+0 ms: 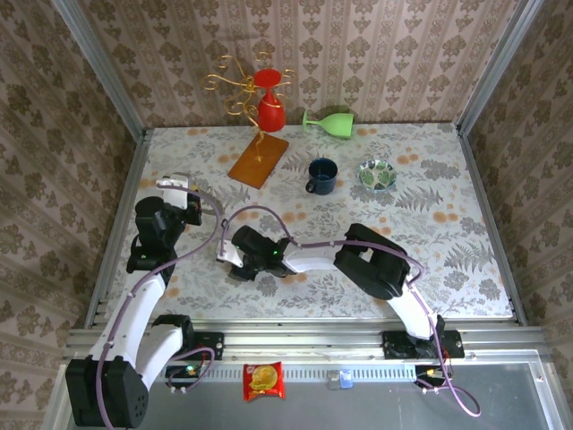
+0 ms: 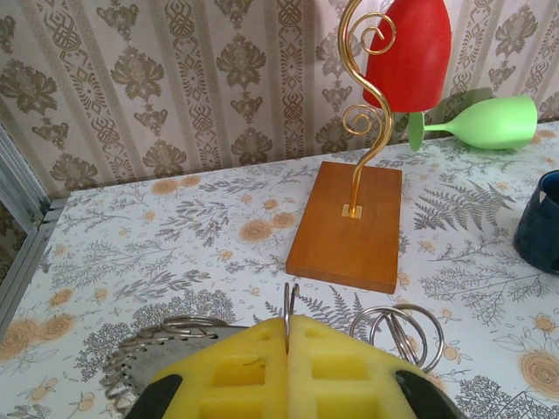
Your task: Put the keys on the keyring
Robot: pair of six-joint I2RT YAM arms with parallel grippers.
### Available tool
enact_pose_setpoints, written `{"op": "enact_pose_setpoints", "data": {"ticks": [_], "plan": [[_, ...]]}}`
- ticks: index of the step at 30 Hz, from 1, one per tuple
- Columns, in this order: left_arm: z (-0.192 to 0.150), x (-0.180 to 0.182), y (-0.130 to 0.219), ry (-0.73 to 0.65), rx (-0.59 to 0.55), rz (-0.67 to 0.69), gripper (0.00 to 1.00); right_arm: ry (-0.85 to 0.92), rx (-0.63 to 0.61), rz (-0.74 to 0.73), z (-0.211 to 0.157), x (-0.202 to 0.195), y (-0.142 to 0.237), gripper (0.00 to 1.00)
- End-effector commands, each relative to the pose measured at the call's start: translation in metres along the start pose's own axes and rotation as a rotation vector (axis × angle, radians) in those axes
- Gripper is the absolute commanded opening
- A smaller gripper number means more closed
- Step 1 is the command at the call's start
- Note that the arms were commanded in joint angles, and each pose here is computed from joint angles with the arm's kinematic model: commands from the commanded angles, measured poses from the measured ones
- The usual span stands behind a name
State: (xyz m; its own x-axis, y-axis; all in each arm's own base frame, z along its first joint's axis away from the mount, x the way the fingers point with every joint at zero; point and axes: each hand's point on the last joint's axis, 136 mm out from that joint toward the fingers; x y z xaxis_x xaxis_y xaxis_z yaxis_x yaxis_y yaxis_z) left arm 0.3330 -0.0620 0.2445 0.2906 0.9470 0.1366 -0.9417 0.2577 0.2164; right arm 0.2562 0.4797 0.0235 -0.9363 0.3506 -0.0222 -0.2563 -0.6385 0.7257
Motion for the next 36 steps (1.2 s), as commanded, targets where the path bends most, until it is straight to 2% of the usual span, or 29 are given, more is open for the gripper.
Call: {"op": "enact_pose_setpoints", "data": {"ticks": [1, 6, 10, 15, 19, 27, 36], "plan": [[0.015, 0.001, 0.003, -0.002, -0.058, -0.007, 0.00, 0.052, 0.095, -0.041, -0.028, -0.005, 0.032, 0.32], [0.016, -0.006, 0.000, -0.005, -0.060, -0.050, 0.00, 0.043, 0.133, -0.067, -0.052, -0.015, 0.071, 0.13], [0.018, -0.023, -0.002, -0.058, -0.067, -0.117, 0.00, -0.015, 0.122, -0.062, -0.065, -0.022, 0.101, 0.00], [0.022, -0.052, -0.004, -0.156, -0.084, -0.222, 0.00, -0.144, 0.096, -0.019, -0.080, -0.025, 0.129, 0.00], [0.026, -0.083, -0.003, -0.238, -0.110, -0.345, 0.00, -0.251, 0.151, 0.020, -0.105, -0.018, 0.150, 0.00], [0.022, -0.138, -0.002, -0.349, -0.152, -0.549, 0.00, -0.537, 0.247, -0.030, -0.145, -0.011, 0.174, 0.00], [0.025, -0.153, -0.005, -0.371, -0.174, -0.583, 0.00, -0.751, 0.356, -0.086, -0.177, -0.007, 0.177, 0.02]]}}
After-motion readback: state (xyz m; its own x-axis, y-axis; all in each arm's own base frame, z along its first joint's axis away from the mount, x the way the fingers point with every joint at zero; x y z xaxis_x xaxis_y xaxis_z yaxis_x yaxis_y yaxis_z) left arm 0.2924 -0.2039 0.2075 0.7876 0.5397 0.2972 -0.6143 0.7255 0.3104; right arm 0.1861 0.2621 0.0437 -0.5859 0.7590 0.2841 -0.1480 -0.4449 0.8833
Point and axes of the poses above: each hand's point on the last joint's axis, 136 mm out from that joint toward the fingers, its own y axis back along the fingers, its own x axis along the line the jaws close on, z = x × y, and after that the axes turned 6 degrees about -y, right-handed
